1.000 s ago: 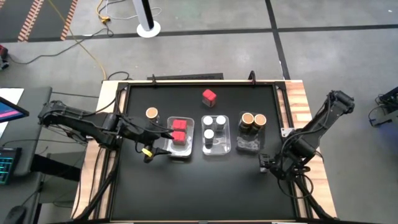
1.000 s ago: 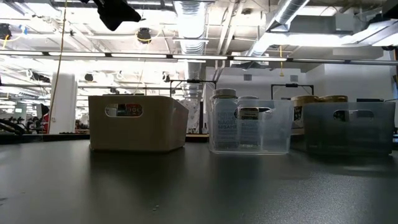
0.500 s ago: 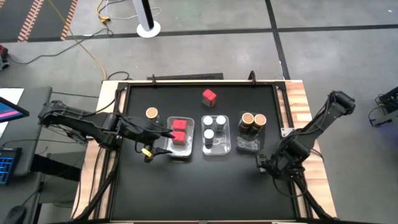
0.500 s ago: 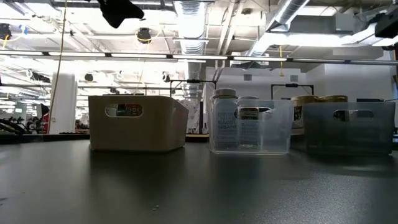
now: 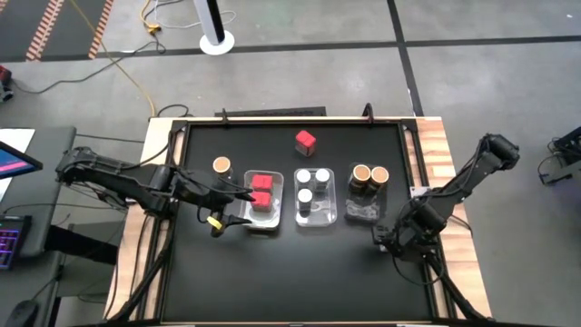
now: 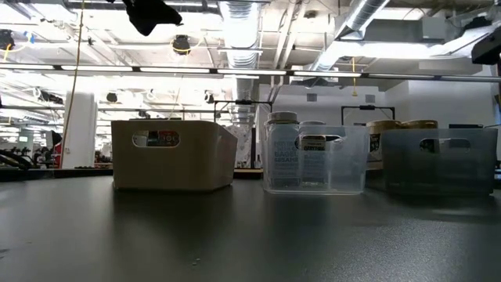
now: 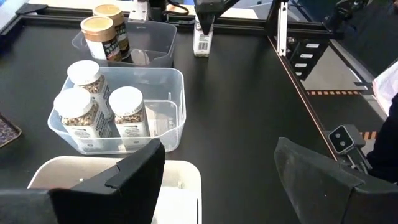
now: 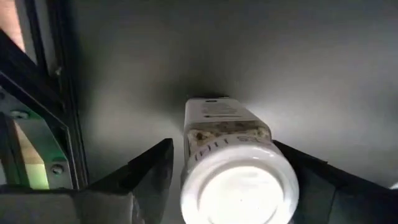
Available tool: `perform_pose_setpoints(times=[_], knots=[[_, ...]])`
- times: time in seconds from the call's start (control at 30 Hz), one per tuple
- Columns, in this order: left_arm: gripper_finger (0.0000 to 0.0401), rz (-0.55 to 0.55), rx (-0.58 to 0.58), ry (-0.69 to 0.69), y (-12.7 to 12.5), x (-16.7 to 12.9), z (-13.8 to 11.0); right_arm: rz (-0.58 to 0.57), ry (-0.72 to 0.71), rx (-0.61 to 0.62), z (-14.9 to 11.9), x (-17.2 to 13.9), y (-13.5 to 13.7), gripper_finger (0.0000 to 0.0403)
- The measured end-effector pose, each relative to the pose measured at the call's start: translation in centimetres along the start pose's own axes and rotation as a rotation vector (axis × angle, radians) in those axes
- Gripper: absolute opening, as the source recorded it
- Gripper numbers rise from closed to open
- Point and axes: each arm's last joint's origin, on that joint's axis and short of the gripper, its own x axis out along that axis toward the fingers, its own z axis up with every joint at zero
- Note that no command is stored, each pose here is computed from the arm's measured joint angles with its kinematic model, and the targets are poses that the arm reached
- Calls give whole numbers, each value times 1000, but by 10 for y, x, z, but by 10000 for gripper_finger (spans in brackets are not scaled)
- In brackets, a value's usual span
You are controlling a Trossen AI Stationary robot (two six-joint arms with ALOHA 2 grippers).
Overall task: Sort spices by type
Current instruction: Put the white seasoning bottle into the transparent bin
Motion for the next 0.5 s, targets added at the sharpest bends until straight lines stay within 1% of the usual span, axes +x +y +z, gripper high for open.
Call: perform_pose_setpoints(times=[0.23,0.3,0.4,0.5], knots=[[293,1,1,0,0,0,0,-10,-12,-15,1,0,-1,274],[293,2,1,0,0,0,0,-13,-15,-15,1,0,-1,259],[293,2,1,0,0,0,0,-10,-17,-15,1,0,-1,225],[293,2,1,0,0,0,0,-10,-17,-15,1,0,-1,222]])
